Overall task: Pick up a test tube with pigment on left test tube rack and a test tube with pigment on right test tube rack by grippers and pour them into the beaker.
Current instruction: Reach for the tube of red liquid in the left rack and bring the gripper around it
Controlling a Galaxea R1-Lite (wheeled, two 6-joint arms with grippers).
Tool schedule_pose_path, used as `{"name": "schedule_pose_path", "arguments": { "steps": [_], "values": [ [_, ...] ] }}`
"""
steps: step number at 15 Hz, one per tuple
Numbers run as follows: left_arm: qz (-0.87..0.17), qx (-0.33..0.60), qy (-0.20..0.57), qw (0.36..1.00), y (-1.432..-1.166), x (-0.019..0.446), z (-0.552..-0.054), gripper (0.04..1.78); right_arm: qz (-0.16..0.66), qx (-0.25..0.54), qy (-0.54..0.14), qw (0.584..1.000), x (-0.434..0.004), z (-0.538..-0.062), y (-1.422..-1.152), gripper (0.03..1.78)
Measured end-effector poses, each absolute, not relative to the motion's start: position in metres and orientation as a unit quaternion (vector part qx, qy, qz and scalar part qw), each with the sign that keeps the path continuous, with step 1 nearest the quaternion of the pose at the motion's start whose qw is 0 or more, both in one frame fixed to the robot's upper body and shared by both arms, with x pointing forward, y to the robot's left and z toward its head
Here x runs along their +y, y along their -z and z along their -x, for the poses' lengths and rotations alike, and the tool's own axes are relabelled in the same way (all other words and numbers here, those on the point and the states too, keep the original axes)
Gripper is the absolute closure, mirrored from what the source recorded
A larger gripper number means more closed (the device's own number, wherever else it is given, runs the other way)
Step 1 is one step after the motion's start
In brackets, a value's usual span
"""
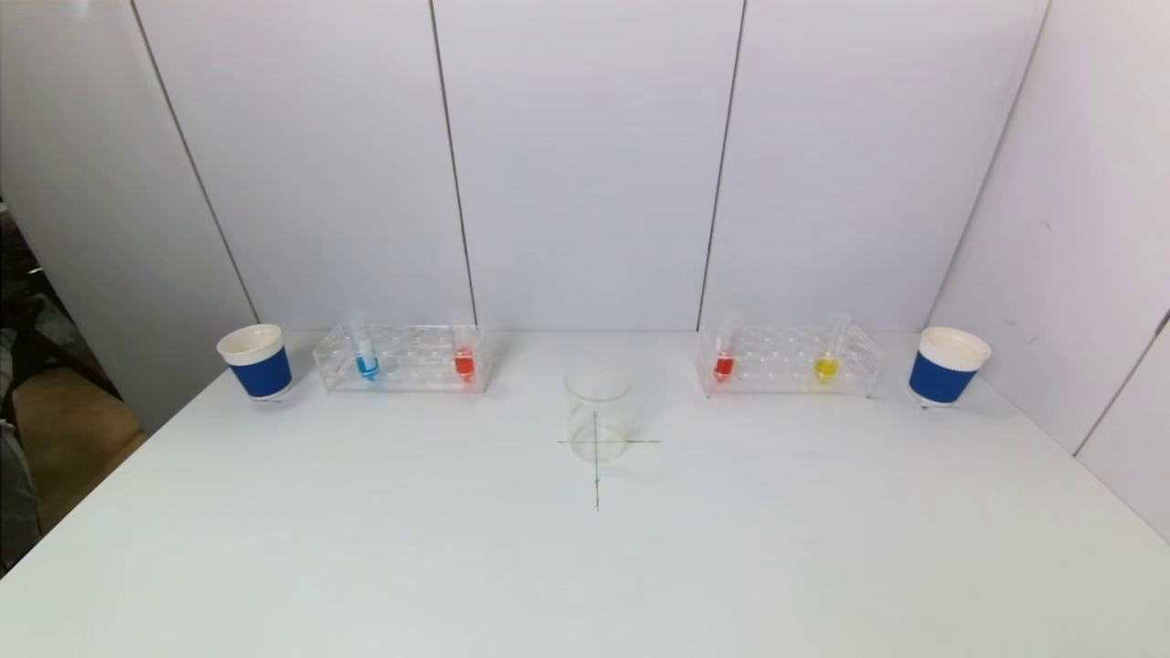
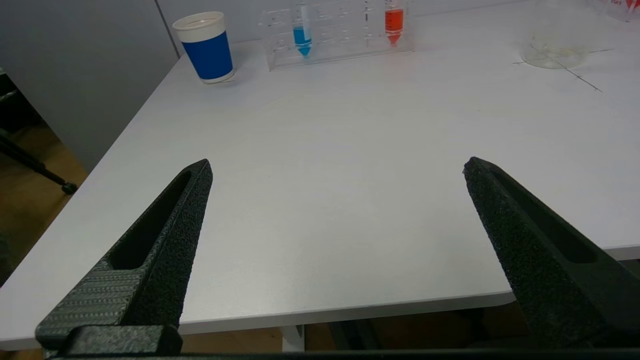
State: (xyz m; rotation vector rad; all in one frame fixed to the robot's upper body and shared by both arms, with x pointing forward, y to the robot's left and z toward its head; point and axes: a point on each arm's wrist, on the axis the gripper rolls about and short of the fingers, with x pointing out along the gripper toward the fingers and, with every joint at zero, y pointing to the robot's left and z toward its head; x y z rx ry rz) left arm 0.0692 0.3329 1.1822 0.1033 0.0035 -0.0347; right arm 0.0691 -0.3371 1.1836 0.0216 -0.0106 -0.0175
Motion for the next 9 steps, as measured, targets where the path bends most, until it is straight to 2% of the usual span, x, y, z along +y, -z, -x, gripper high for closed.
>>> {"name": "schedule_pose_path", "arguments": {
  "steps": [9],
  "values": [
    [-0.052, -0.004, 0.018, 0.998, -1.1864, 0.3329, -0.0679, 0.06, -0.011, -0.005, 0.009, 1.000, -0.3371, -0.0691, -1.1836, 0.04]
  ]
}}
